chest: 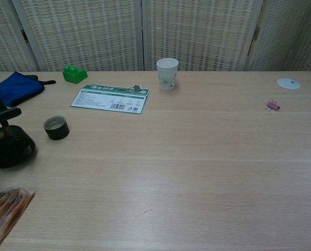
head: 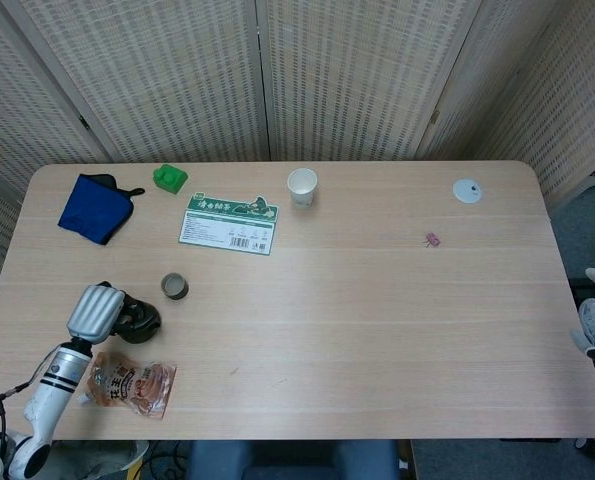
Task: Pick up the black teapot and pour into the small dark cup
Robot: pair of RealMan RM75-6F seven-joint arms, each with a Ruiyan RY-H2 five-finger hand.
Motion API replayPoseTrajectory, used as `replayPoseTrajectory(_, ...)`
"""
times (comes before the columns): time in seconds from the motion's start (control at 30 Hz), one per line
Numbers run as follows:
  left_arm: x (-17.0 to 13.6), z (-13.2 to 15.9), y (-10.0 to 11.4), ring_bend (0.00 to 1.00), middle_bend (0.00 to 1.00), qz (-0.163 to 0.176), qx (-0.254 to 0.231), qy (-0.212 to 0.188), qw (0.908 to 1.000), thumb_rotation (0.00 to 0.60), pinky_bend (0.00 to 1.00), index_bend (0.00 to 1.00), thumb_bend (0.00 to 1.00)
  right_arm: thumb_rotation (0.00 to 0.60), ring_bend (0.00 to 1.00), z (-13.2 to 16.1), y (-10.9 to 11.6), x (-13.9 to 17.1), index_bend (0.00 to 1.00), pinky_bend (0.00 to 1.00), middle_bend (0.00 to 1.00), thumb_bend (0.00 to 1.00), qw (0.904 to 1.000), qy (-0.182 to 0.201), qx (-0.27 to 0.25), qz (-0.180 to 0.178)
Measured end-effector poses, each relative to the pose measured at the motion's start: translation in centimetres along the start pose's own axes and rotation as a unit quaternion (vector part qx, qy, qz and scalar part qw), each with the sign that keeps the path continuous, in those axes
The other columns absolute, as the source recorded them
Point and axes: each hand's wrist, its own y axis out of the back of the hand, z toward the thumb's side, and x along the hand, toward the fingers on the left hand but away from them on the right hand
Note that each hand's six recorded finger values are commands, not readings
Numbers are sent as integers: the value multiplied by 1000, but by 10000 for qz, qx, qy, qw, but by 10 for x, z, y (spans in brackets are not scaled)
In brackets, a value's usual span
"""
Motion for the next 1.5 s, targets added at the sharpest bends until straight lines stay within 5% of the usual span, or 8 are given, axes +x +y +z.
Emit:
replayPoseTrajectory(0.63,6,15,-12,850,949,-158,81,-120,9998,6,456,911,142,600,172,-5,2,4,239,248,235,96,10000,-54,-3,-20)
replayPoseTrajectory(1.17,-1,17,-7,512,617,-218,89,-66,9997,0,399,602,140,600,172,-7,3,6,239,248,235,96,10000,-62,-30,-50)
replayPoseTrajectory(1.3,-2,19,-5,401,483,-275,6,-36,9996,0,300,512,138,600,172,-7,3,6,239,248,235,96,10000,-55,-30,-57)
replayPoseTrajectory(1.5,-2,20,9,395,472,-97,-218,73,9997,0,273,504,139,600,172,-6,2,6,239,248,235,95,10000,-4,-16,-1)
